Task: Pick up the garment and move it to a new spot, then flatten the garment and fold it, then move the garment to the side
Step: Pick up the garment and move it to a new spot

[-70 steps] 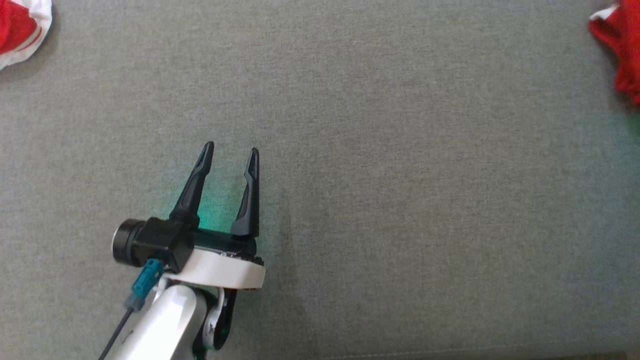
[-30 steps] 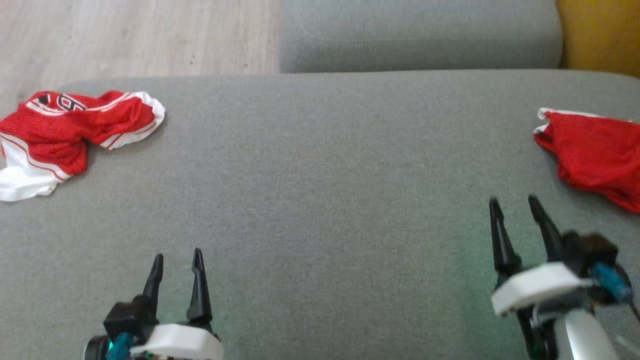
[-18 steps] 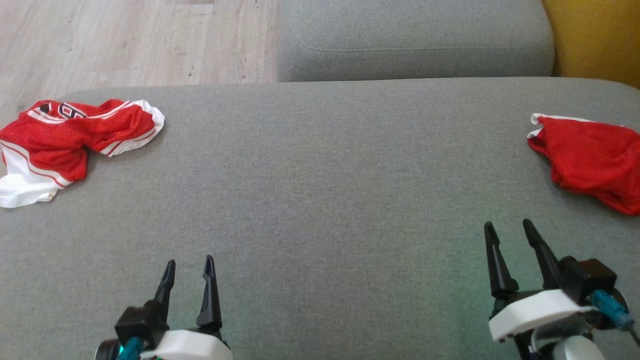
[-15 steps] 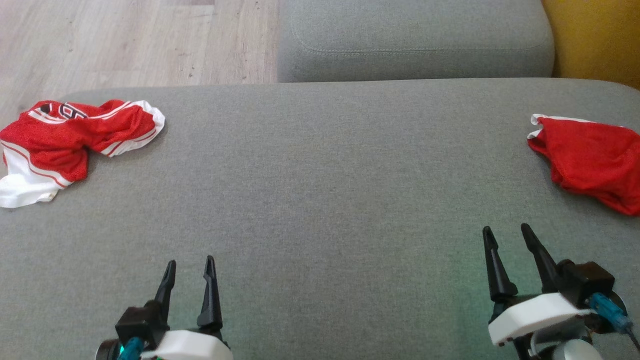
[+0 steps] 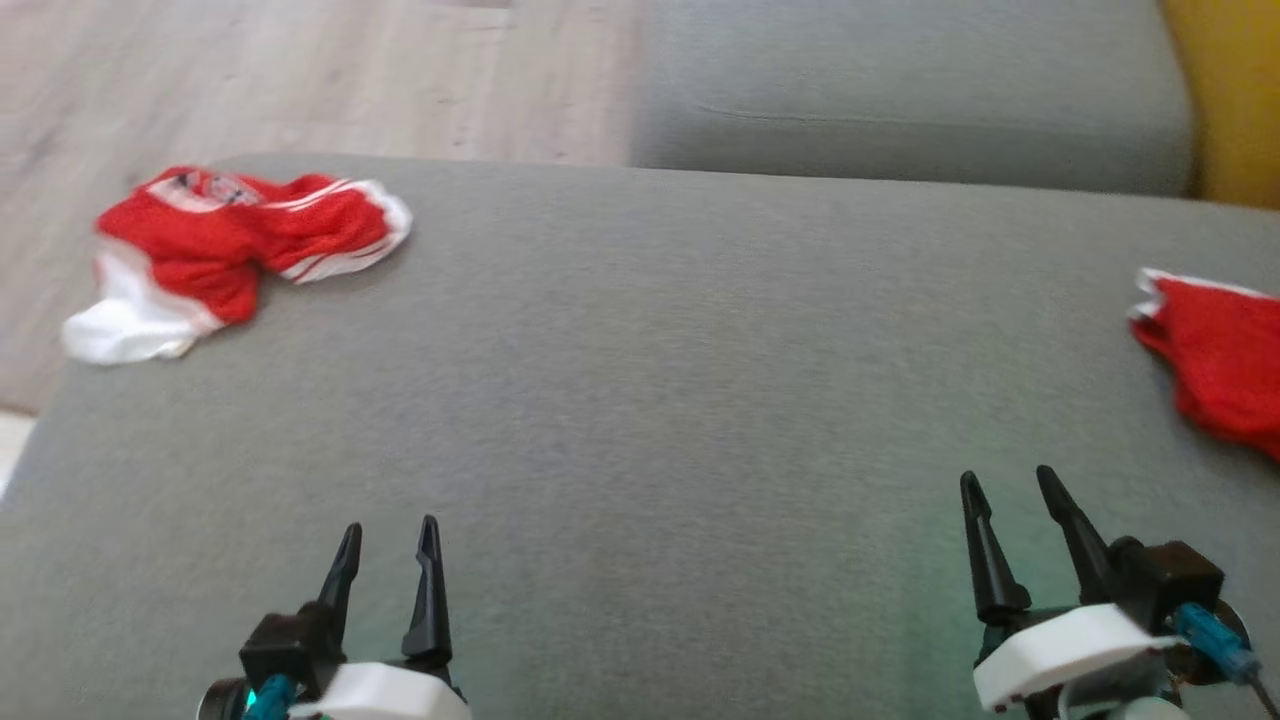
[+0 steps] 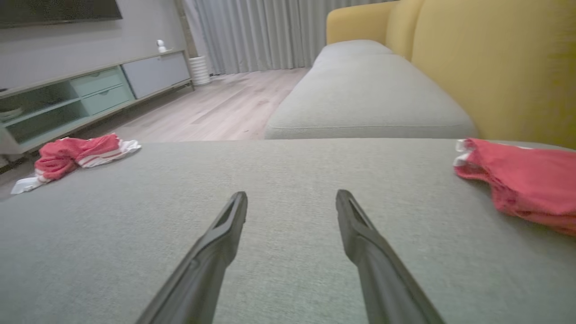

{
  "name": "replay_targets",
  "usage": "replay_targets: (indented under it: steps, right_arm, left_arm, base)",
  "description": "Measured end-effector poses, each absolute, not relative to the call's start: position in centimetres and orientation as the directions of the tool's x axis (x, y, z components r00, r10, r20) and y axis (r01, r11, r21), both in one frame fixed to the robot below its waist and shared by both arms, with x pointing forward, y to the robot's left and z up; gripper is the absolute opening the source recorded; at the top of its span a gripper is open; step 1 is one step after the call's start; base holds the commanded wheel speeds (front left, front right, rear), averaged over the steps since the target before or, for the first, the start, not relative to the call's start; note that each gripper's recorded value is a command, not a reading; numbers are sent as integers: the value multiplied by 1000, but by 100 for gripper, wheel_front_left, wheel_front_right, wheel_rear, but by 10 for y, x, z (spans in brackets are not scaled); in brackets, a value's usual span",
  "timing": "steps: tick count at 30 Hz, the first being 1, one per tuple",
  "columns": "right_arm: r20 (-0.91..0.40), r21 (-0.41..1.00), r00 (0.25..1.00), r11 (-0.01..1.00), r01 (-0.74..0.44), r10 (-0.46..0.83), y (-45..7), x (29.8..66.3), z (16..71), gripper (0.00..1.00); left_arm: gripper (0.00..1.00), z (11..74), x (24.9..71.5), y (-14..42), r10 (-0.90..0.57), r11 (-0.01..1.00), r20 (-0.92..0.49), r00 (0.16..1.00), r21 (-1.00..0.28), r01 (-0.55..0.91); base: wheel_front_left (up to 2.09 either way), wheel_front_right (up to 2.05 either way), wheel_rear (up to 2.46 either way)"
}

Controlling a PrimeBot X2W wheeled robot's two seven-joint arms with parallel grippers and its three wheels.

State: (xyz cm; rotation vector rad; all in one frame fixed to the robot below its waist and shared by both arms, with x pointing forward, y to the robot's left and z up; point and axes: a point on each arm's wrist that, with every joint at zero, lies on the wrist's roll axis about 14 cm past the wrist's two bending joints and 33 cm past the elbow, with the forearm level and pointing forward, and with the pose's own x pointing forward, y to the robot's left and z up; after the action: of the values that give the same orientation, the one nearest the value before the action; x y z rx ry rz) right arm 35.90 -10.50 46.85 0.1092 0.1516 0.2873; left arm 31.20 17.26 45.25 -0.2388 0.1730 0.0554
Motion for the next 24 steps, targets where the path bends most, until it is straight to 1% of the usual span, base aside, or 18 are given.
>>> replay_targets:
  steps: [7, 12, 17, 18, 20, 24]
  right_arm:
    - [-130, 128, 887, 894, -429, 444, -50, 368, 471, 100]
    - [-127, 135, 821, 829, -542, 557, -6, 367, 472, 100]
    - [-131, 145, 738, 749, -646, 662, 36, 359, 472, 100]
    - [-131, 145, 738, 749, -646, 662, 36, 359, 472, 100]
    - [-119, 149, 715, 724, -673, 689, 50, 361, 475, 100]
    - [-113, 153, 711, 719, -678, 694, 53, 364, 476, 100]
  left_arm:
    - [100, 457, 284, 220, 194, 949, -163, 967, -217, -227]
    - [100, 461, 255, 253, 319, 913, -151, 936, -217, -346]
    - [100, 456, 217, 283, 449, 854, -167, 877, -208, -477]
    - [100, 456, 217, 283, 449, 854, -167, 877, -208, -477]
    - [100, 456, 208, 288, 480, 835, -172, 861, -211, -508]
    - [100, 468, 204, 304, 528, 813, -136, 838, -204, -545]
  base:
    - [0, 0, 0]
    - [0, 0, 0]
    - [0, 0, 0]
    - [0, 0, 0]
    - [0, 0, 0]
    - [0, 0, 0]
